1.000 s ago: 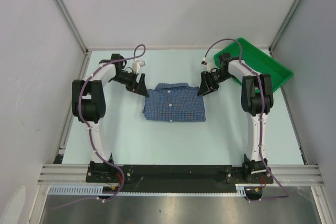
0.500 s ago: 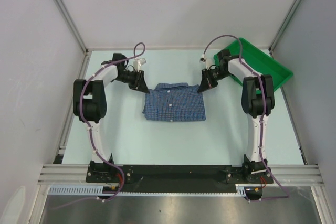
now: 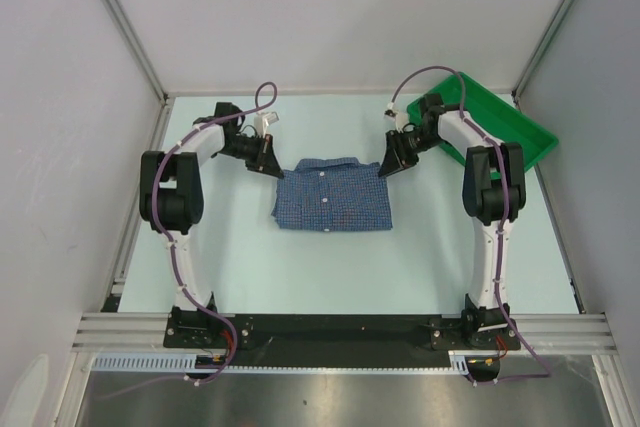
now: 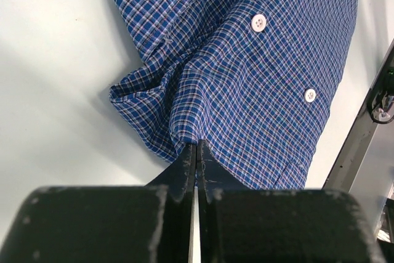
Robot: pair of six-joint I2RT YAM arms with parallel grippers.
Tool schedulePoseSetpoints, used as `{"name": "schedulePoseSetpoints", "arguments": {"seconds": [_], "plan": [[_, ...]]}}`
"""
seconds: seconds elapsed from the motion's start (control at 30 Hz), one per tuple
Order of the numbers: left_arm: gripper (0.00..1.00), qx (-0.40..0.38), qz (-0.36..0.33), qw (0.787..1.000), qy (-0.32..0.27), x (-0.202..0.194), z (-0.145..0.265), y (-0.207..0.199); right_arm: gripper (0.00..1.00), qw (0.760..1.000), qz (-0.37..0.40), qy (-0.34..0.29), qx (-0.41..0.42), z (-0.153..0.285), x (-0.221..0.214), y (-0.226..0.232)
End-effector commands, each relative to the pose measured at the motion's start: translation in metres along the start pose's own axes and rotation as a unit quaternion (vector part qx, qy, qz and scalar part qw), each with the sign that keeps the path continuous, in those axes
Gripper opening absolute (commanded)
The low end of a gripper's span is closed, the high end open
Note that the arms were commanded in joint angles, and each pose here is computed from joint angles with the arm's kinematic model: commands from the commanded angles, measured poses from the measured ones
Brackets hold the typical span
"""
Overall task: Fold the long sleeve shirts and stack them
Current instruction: Fold the shirt
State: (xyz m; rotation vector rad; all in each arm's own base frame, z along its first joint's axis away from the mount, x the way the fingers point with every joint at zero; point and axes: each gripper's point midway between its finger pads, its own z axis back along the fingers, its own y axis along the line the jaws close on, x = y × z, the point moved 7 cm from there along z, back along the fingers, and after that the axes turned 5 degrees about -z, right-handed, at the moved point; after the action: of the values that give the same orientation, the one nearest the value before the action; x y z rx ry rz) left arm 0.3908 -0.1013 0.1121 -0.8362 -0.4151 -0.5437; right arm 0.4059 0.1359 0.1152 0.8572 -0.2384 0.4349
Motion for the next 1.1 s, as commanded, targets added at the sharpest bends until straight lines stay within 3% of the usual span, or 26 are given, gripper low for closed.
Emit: {"name": "schedulePoseSetpoints", "arguments": {"seconds": [0.0, 0.17, 0.47, 0.77, 1.07], "plan": [[0.00, -0.009, -0.030, 0.999, -0.021, 0.010, 0.009, -0.011, 0.27, 1.000, 0.018, -0.025, 0.001, 0.020, 0.010, 0.016], [0.00, -0.008, -0.031, 0.999, -0.022, 0.010, 0.011, -0.013, 0.00, 0.999, 0.026, -0.035, 0.012, 0.020, 0.015, 0.022], [0.00, 0.001, -0.056, 0.997, -0.052, 0.032, 0.025, -0.023, 0.00, 0.996, 0.043, -0.077, 0.007, 0.035, 0.033, 0.028], [0.00, 0.036, -0.062, 0.996, -0.061, 0.060, 0.012, 0.017, 0.00, 0.993, 0.051, -0.106, -0.007, 0.021, 0.065, -0.004], [0.00, 0.084, 0.002, 0.996, -0.040, 0.042, -0.002, 0.059, 0.00, 0.992, 0.037, -0.123, -0.004, -0.014, 0.075, -0.026]]}}
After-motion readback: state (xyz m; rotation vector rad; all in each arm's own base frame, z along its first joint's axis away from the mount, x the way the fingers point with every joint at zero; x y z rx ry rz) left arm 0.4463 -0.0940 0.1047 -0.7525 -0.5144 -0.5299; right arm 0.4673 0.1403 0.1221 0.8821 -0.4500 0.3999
